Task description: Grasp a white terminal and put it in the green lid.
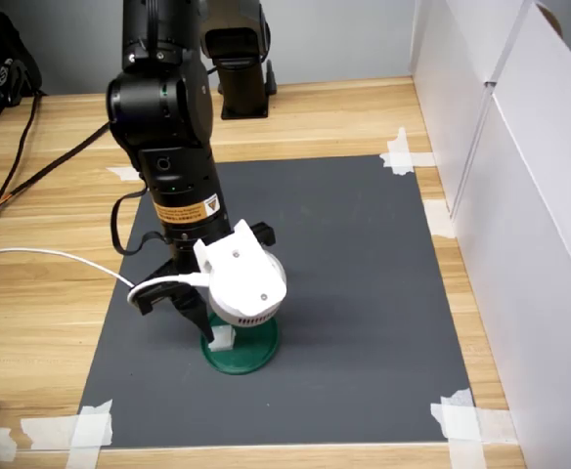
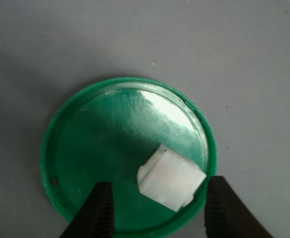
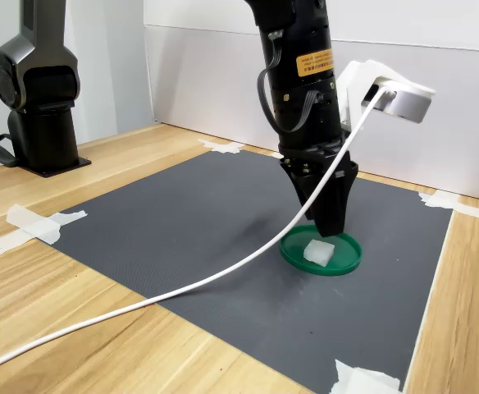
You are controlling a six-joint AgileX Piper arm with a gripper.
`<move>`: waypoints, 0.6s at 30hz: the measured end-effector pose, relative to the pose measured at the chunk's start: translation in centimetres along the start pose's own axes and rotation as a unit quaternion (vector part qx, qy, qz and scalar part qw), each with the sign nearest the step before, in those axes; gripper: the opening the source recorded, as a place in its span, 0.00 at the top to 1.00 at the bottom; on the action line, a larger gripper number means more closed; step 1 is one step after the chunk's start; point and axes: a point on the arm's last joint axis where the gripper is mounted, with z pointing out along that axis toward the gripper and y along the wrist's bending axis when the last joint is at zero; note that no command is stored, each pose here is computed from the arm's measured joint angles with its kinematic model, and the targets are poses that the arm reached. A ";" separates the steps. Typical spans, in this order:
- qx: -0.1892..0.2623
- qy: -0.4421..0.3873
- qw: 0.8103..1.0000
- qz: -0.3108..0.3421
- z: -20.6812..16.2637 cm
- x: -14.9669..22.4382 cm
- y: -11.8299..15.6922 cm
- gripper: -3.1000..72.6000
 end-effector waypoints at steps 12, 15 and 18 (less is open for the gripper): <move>0.038 -0.066 0.997 0.010 -4.6 -1.2 -0.4 0.47; 0.059 -0.108 0.992 0.018 -7.4 -1.6 -0.3 0.67; 0.079 -0.151 0.985 0.032 -10.1 -1.5 0.1 0.87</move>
